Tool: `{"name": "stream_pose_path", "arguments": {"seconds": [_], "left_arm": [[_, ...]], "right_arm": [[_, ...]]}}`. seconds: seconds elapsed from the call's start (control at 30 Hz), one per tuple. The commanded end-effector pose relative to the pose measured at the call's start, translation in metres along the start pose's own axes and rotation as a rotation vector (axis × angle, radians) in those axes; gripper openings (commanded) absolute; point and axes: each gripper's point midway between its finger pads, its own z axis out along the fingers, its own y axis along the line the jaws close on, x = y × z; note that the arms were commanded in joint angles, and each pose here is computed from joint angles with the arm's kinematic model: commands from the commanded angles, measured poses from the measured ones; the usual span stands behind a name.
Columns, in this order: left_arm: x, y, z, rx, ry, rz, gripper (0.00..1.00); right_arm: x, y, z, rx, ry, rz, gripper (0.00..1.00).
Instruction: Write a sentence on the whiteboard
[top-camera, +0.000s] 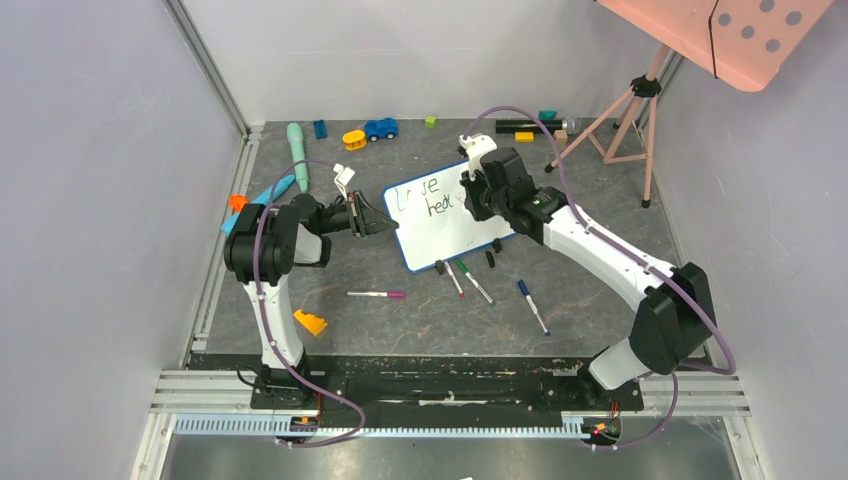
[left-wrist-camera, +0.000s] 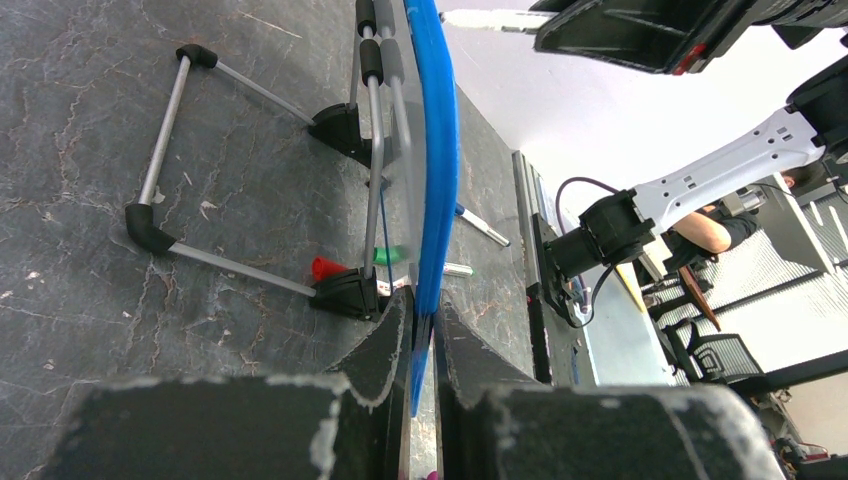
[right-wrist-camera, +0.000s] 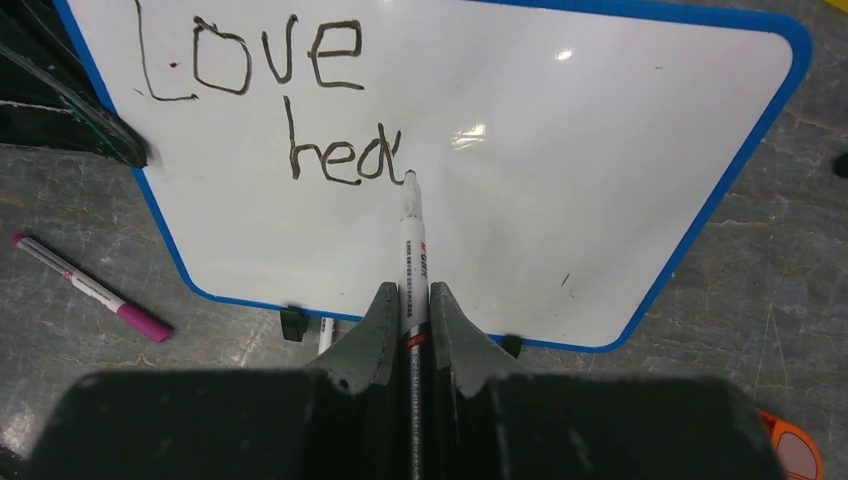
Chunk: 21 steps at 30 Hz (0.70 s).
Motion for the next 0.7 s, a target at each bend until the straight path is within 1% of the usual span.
{"name": "stream_pose_path", "arguments": {"seconds": [0.0,0.3,0.57,0.67], "left_arm": [[0.006,-0.008,0.001,0.044,0.044,0.017,0.02],[0.006,-0.009,0.002,0.047,0.048,0.02,0.02],[0.008,-0.008,0.001,0.043,0.045,0.019,0.02],[0.008,-0.008,0.001,0.043,0.046,0.021,0.02]], "right_arm": [[-0.024,-0.002,-0.01,-0.002,-0.087,-0.005,0.0],[-0.037,-0.009,-0.003,0.036,-0.102,0.009,0.0],[-0.021,-0.021,-0.003,0.08,-0.077,0.044,0.0],[-0.02,-0.023,-0.005,0.09,-0.087,0.044,0.0]]}}
